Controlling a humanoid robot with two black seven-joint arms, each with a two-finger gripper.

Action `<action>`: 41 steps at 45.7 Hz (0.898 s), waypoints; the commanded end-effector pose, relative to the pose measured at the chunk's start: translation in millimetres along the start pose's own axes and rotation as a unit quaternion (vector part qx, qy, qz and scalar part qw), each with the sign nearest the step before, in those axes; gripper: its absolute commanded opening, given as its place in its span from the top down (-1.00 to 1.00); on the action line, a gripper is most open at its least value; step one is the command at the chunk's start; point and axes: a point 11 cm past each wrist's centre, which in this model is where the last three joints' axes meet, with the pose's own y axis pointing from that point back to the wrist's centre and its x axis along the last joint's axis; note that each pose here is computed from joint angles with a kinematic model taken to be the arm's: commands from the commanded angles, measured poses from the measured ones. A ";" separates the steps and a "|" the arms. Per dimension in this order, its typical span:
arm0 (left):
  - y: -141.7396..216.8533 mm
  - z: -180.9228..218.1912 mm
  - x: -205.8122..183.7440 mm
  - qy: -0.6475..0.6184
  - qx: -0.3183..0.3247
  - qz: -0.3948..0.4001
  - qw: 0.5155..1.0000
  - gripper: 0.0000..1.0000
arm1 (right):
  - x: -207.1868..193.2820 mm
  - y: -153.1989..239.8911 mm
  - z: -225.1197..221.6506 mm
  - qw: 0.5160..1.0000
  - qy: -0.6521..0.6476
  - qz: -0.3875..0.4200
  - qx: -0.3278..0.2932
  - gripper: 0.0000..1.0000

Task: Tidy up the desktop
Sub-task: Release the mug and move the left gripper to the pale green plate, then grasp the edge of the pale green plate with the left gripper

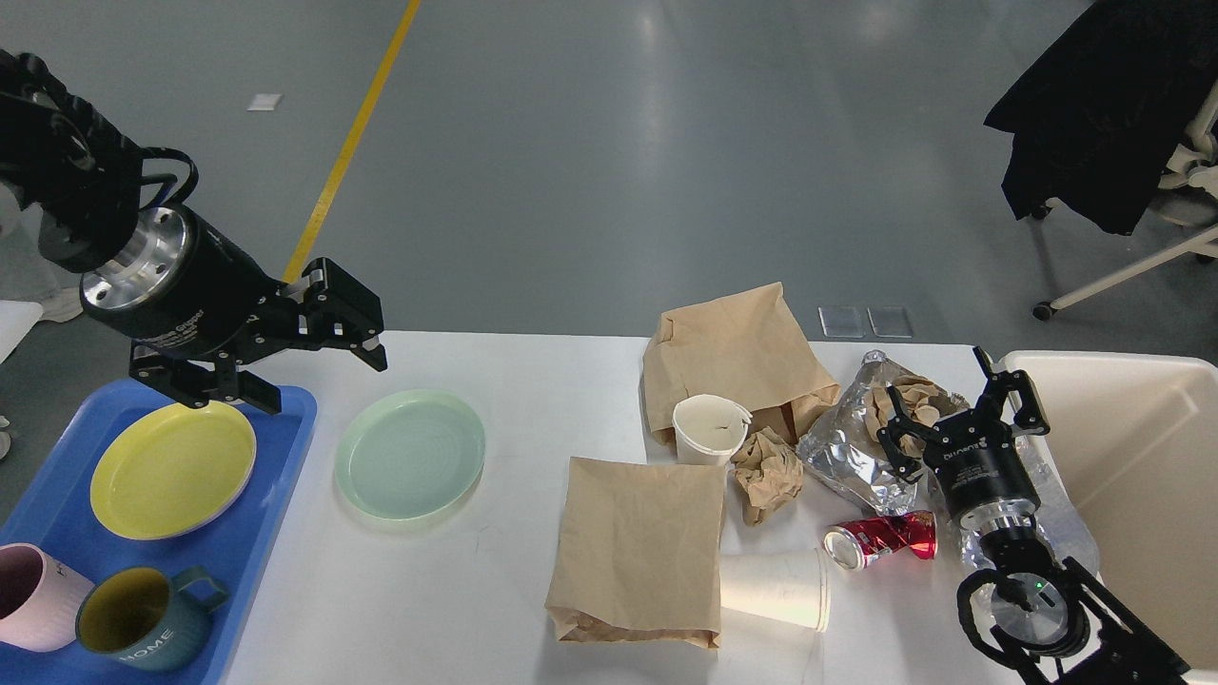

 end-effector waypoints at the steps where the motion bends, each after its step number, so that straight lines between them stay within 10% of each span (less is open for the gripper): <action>1: -46.6 -29.6 9.2 0.047 0.015 0.045 0.998 -0.72 | 0.1 0.0 0.0 1.000 0.000 0.000 0.000 -1.00; 25: -195.1 -110.1 -6.3 0.266 0.011 0.062 0.962 -0.75 | 0.1 0.0 0.0 1.000 0.000 0.000 0.000 -1.00; 41: -222.4 -124.1 -6.4 0.279 -0.002 0.086 0.956 -0.90 | 0.1 0.0 0.0 1.000 0.000 0.000 0.000 -1.00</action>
